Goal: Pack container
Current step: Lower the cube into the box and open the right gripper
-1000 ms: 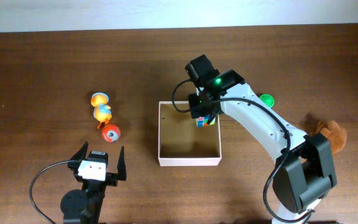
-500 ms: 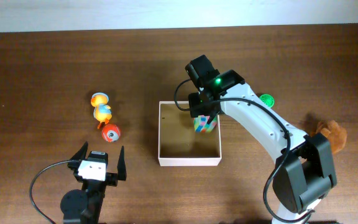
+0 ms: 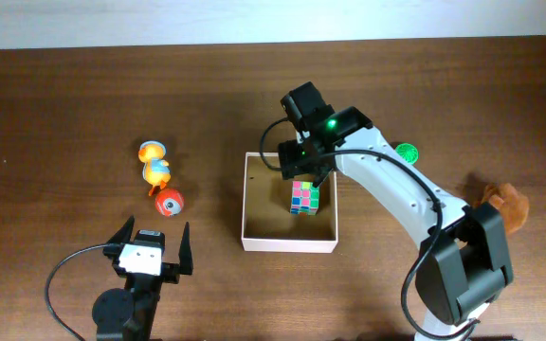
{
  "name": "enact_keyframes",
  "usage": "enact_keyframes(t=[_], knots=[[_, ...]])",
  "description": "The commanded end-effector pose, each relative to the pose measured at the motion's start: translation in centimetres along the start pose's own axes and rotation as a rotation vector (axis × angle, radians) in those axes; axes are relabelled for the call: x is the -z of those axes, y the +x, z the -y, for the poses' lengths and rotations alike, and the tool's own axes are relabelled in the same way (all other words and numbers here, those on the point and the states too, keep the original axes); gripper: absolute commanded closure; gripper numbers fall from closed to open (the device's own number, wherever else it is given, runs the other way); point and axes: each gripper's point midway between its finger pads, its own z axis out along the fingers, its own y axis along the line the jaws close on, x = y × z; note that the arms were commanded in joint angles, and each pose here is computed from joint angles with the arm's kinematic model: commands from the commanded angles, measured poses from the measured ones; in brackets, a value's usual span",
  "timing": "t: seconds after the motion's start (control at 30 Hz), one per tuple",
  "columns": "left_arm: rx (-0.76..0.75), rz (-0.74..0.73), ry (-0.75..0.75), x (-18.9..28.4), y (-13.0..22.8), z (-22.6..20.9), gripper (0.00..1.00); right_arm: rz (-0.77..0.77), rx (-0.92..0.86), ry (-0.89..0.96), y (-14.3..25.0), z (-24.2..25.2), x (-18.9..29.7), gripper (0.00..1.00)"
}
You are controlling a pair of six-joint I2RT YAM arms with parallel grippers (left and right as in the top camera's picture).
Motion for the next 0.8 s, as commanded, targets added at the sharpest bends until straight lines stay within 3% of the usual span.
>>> enact_keyframes(t=[0.0, 0.03, 0.1, 0.37, 0.77], knots=[[-0.016, 0.005, 0.002, 0.0, 0.1, 0.0, 0.01, 0.013, 0.103, -0.068, 0.5, -2.7, 1.1, 0.43], [-0.016, 0.005, 0.002, 0.0, 0.1, 0.0, 0.01, 0.012, 0.11, -0.07, 0.6, -3.0, 1.1, 0.58], [-0.016, 0.005, 0.002, 0.0, 0.1, 0.0, 0.01, 0.008, 0.128, -0.078, 1.1, -4.0, 1.2, 0.7], [-0.016, 0.005, 0.002, 0.0, 0.1, 0.0, 0.01, -0.018, 0.21, -0.094, 3.3, -7.6, 0.5, 0.71], [-0.016, 0.005, 0.002, 0.0, 0.1, 0.0, 0.01, -0.101, 0.185, -0.032, 6.3, -5.9, -3.7, 0.72]])
